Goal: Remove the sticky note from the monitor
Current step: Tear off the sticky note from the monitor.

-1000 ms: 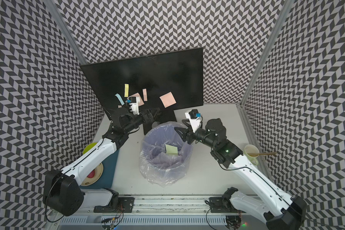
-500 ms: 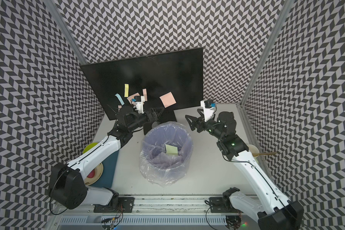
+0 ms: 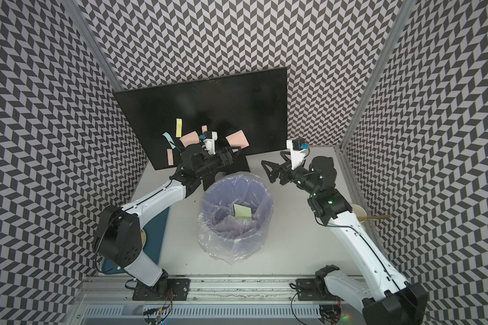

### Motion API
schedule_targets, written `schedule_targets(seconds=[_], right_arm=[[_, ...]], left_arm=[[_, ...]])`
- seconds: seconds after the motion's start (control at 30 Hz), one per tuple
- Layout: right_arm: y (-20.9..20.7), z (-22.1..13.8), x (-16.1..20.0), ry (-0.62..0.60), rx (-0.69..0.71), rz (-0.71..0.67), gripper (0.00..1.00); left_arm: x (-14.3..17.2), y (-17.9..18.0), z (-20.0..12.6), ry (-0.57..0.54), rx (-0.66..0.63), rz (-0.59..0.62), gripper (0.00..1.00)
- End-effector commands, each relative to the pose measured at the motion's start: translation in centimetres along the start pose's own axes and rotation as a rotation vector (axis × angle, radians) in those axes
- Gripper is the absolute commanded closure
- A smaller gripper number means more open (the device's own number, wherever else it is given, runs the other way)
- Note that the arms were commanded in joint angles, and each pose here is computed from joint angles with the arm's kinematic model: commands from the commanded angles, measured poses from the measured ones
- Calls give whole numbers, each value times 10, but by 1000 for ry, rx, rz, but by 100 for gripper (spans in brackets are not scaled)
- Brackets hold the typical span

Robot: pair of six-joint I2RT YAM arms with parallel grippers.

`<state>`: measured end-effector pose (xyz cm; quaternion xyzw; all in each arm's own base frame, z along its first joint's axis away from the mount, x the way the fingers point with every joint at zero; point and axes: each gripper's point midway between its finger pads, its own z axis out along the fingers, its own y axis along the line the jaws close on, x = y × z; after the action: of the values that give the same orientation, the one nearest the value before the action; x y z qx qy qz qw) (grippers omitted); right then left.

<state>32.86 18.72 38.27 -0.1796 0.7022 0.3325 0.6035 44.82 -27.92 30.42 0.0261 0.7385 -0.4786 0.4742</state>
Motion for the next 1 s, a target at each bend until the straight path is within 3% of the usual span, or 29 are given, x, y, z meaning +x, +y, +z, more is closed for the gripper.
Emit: schedule_targets(seconds=[0.0,0.27,0.77,0.97], right_arm=[[5,-11,-19,-68,-6,-24,1],[2,-12,-15,-63,2,-24,1],[1,-11,-14,-69,-4,-13,1],[1,-10,-14,-71,-4,-8,1]], left_arm=[[-11,-10,10,-34,38,6,19],[-15,4,20,-61,-6,11,38],[-16,-1,23,-55,20,15,100],[-18,-9,13,-62,27,31,100]])
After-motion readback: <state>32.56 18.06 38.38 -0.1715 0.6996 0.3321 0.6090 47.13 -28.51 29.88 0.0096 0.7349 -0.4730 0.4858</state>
